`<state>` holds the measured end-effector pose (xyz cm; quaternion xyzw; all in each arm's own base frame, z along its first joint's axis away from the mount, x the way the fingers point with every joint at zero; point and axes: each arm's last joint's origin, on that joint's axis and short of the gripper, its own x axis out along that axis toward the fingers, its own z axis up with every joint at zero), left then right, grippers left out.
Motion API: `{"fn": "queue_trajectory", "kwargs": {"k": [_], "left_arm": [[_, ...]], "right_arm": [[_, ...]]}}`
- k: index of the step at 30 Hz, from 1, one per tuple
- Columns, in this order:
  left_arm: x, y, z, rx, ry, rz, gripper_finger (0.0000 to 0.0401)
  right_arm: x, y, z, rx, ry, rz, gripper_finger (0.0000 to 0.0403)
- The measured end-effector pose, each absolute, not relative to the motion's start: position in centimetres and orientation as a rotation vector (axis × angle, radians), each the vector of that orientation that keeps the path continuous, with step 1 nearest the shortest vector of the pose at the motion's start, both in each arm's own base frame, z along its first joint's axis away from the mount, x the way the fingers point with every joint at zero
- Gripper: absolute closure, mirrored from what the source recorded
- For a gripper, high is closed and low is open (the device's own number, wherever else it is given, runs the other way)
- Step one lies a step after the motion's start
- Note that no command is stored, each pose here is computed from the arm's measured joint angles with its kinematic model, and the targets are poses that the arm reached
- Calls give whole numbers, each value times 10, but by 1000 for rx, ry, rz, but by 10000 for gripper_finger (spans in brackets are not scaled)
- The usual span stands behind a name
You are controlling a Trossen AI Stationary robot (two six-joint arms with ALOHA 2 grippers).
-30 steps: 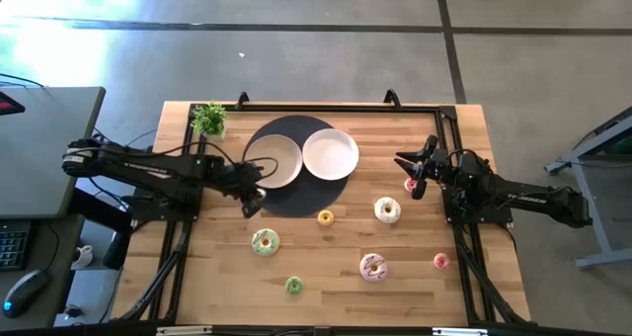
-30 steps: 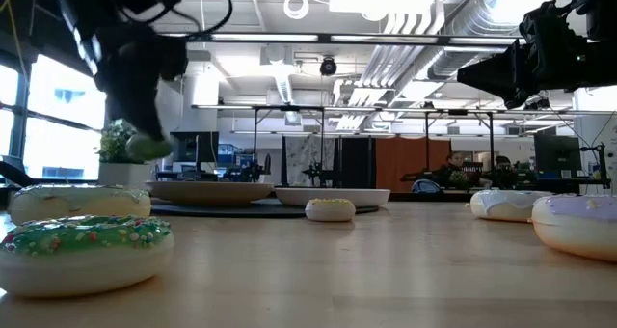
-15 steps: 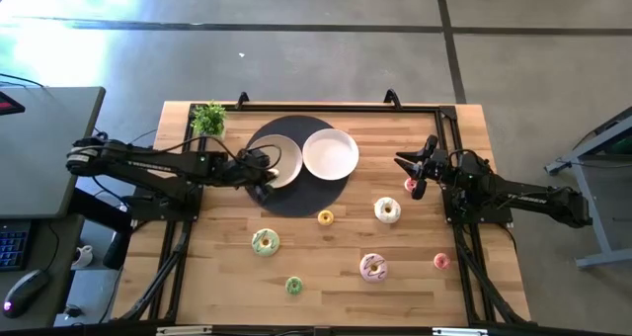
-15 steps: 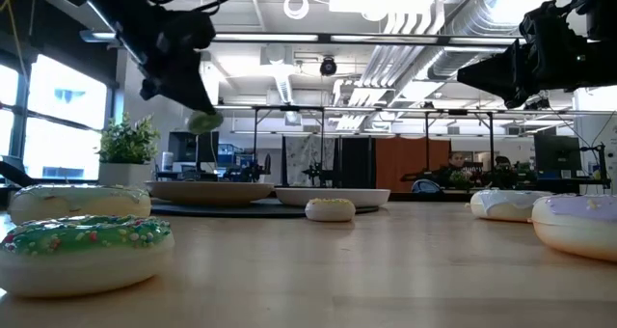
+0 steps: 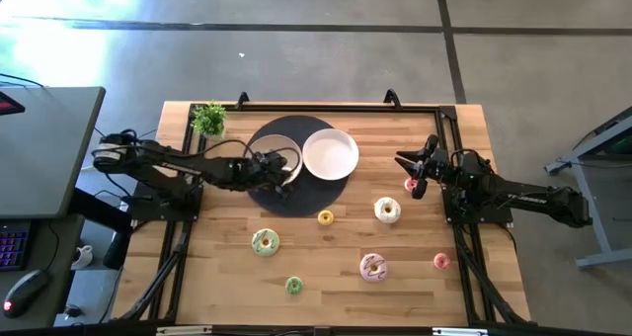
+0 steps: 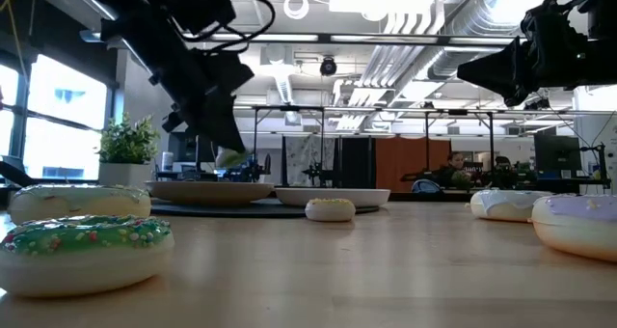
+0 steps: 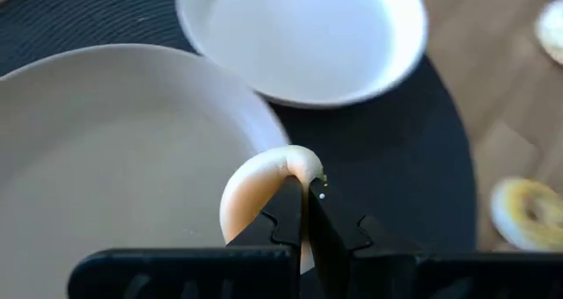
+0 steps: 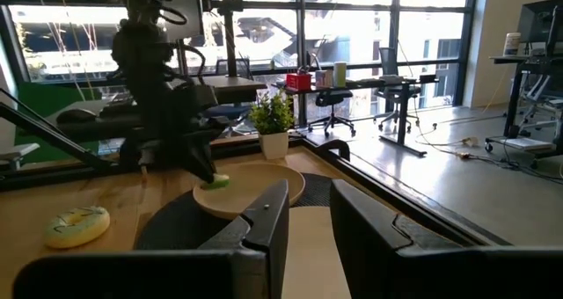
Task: Pick & Place donuts
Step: Put the top small green donut on the gray plate
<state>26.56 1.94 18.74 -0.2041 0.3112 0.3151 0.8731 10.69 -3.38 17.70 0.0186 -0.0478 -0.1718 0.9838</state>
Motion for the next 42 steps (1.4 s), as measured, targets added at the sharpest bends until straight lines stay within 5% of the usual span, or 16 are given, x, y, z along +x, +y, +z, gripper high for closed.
{"fn": "queue_trajectory", "kwargs": {"k": [8,13,16,31,42], "left_arm": [[247,66,216,-467,555,693,396],[236,91,224,-489,556,553,396],[233,99,219,-564,529,452,396],[235,106,184,-515,661,711,396],[243,109,159,-512,769,705,395]], "right_arm": [[107,-34,177,35,-95,-346,320],[107,-34,177,34,-95,-346,320],[107,-34,177,34,-95,-346,320],[107,-34,177,41,-96,-342,320],[106,-36,177,44,-98,-411,320]]}}
